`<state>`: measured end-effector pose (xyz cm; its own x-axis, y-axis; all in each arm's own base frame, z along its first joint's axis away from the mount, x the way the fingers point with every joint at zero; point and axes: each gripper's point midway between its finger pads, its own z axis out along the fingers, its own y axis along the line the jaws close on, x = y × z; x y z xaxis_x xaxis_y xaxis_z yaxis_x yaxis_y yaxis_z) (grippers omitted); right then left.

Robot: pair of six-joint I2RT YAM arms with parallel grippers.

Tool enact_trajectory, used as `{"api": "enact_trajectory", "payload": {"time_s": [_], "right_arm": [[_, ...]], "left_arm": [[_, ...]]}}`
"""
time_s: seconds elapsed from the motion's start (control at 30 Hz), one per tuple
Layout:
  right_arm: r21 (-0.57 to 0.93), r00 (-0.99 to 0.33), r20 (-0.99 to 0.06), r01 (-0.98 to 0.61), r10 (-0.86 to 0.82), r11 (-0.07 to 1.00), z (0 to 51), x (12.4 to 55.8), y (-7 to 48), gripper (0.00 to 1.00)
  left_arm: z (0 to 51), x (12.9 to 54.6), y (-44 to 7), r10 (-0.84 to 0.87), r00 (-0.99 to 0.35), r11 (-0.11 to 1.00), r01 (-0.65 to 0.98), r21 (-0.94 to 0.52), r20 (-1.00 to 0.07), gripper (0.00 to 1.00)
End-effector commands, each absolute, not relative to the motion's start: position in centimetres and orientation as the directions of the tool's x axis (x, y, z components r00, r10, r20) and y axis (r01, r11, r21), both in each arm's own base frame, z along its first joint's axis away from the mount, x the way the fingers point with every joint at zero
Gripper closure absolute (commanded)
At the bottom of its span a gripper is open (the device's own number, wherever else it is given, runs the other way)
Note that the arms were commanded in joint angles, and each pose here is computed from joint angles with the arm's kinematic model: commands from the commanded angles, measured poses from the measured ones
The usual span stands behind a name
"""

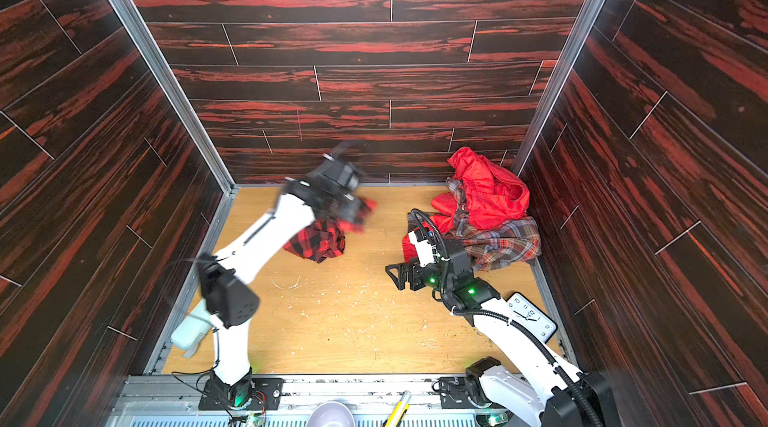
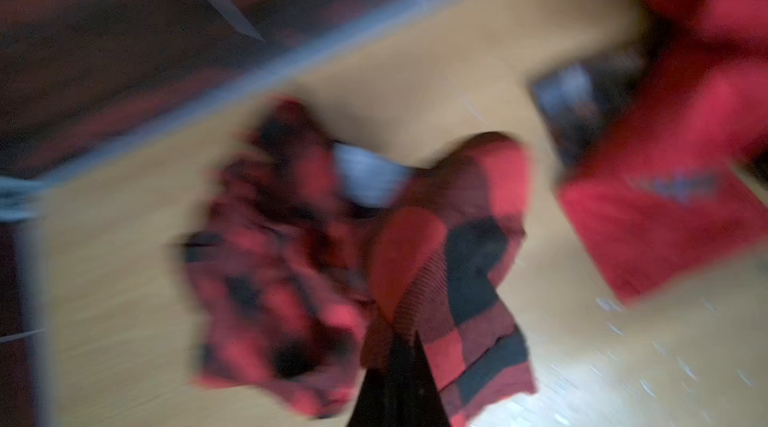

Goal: Pick out a specific cloth from the pile

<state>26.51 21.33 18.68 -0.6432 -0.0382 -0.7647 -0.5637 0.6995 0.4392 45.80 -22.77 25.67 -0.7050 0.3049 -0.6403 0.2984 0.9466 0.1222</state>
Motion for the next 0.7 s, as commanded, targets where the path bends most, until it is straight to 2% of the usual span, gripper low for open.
{"api": "enact_trajectory", "payload": {"time_s": [0.0, 0.17, 0.23, 0.4, 0.6, 0.63, 0.67], "right_arm": [[0.442, -0.628, -0.777, -0.582, -0.032, 0.682, 19.7, 26.8, 21.7, 0.02], [0.436, -0.634, -0.772, -0.578, -0.043, 0.690, 19.4, 26.7, 21.6, 0.02], [0.439, -0.636, -0.771, -0.577, -0.042, 0.689, 19.4, 26.7, 21.6, 0.03], [0.442, -0.642, -0.765, -0.574, -0.044, 0.689, 19.2, 26.8, 21.7, 0.02], [0.439, -0.641, -0.766, -0.586, -0.058, 0.682, 19.1, 27.0, 22.0, 0.02], [0.441, -0.642, -0.765, -0.587, -0.059, 0.679, 19.2, 27.1, 22.1, 0.03], [0.441, -0.639, -0.767, -0.590, -0.058, 0.677, 19.3, 27.2, 22.2, 0.03]], "left_arm": [[24.9, 46.2, -17.5, 0.320, -0.751, 0.946, 0.215, 0.245, -0.578, 1.00], [25.9, 48.4, -13.2, 0.218, -0.739, 0.965, 0.068, 0.251, -0.638, 1.00], [24.7, 49.0, -11.7, 0.194, -0.747, 0.964, 0.024, 0.266, -0.636, 1.00], [18.8, 48.1, -9.0, 0.130, -0.845, 0.960, -0.023, 0.278, -0.519, 1.00], [12.4, 46.4, -9.2, 0.104, -0.905, 0.968, -0.003, 0.251, -0.412, 1.00], [11.6, 46.3, -9.6, 0.102, -0.910, 0.972, 0.006, 0.234, -0.402, 0.99], [11.0, 46.4, -10.0, 0.098, -0.912, 0.977, 0.011, 0.214, -0.399, 0.91]]}}
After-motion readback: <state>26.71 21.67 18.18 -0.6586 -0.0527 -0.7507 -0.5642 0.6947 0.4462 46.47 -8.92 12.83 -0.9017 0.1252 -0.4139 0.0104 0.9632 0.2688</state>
